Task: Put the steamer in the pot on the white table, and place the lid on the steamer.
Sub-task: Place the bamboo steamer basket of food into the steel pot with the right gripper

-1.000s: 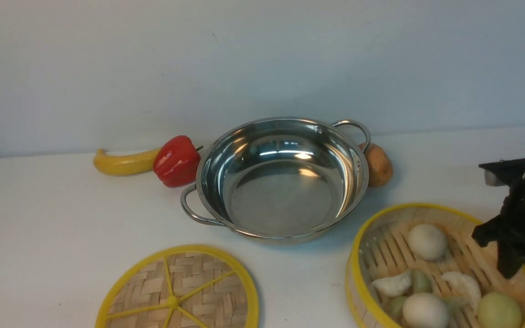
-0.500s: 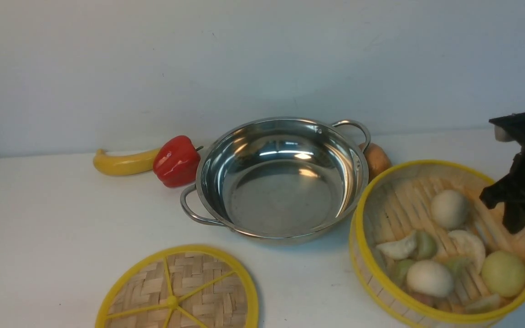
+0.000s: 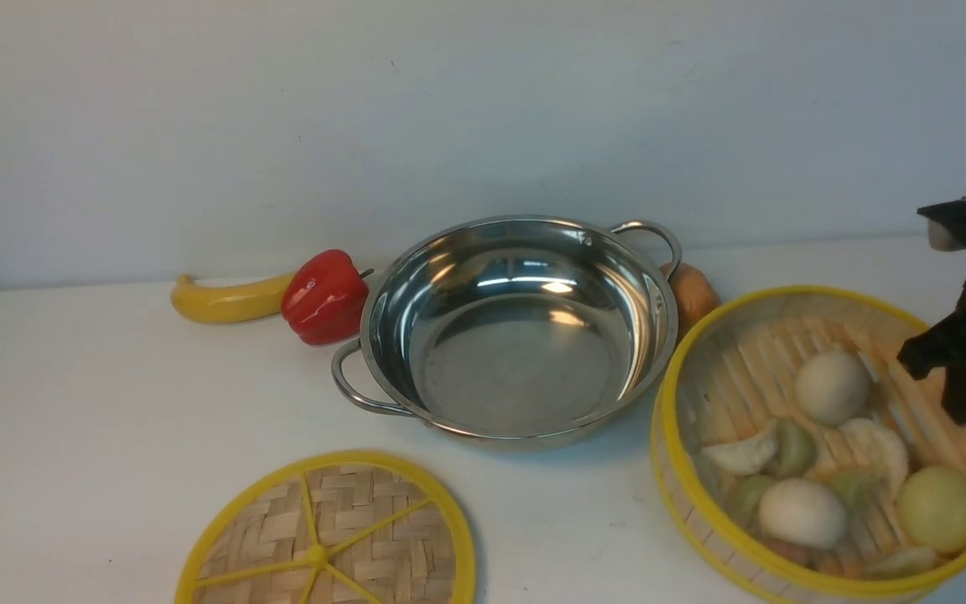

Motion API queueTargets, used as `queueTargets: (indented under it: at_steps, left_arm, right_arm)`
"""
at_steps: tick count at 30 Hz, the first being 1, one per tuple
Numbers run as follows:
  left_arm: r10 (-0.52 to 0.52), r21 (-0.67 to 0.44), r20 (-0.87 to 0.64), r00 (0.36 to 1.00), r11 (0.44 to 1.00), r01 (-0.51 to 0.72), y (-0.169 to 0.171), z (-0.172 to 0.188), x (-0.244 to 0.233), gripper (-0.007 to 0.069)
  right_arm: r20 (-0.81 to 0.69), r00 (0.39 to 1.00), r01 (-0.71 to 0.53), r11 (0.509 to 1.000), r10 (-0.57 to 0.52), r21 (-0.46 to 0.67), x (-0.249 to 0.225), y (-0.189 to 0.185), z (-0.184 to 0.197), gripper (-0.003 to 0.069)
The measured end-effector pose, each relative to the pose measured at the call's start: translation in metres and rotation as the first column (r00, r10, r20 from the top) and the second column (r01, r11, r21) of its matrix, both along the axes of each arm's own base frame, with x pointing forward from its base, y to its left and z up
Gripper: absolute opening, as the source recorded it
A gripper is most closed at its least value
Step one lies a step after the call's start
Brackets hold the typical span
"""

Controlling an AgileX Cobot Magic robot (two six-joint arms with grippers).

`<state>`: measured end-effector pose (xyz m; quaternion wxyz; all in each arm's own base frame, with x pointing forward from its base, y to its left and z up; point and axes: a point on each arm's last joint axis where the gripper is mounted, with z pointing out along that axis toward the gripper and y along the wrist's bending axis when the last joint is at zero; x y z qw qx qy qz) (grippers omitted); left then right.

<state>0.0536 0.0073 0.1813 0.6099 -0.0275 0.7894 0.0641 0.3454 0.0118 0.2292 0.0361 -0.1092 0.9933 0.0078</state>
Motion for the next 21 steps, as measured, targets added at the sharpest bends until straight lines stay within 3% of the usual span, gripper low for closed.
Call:
queueTargets:
  at_steps: [12,21]
  left_arm:
    - [0.0,0.0,0.0,1.0,1.0,0.0,0.0,0.0,0.0,0.0242]
    - [0.0,0.0,0.0,1.0,1.0,0.0,0.0,0.0,0.0,0.0242]
  right_arm:
    - [0.116,0.993,0.021,0.992,-0.035,0.121,-0.018,0.011,0.044,0.0053]
    - [0.179,0.98,-0.105,0.99,0.086,0.099,0.002,0.048,0.06,0.0053]
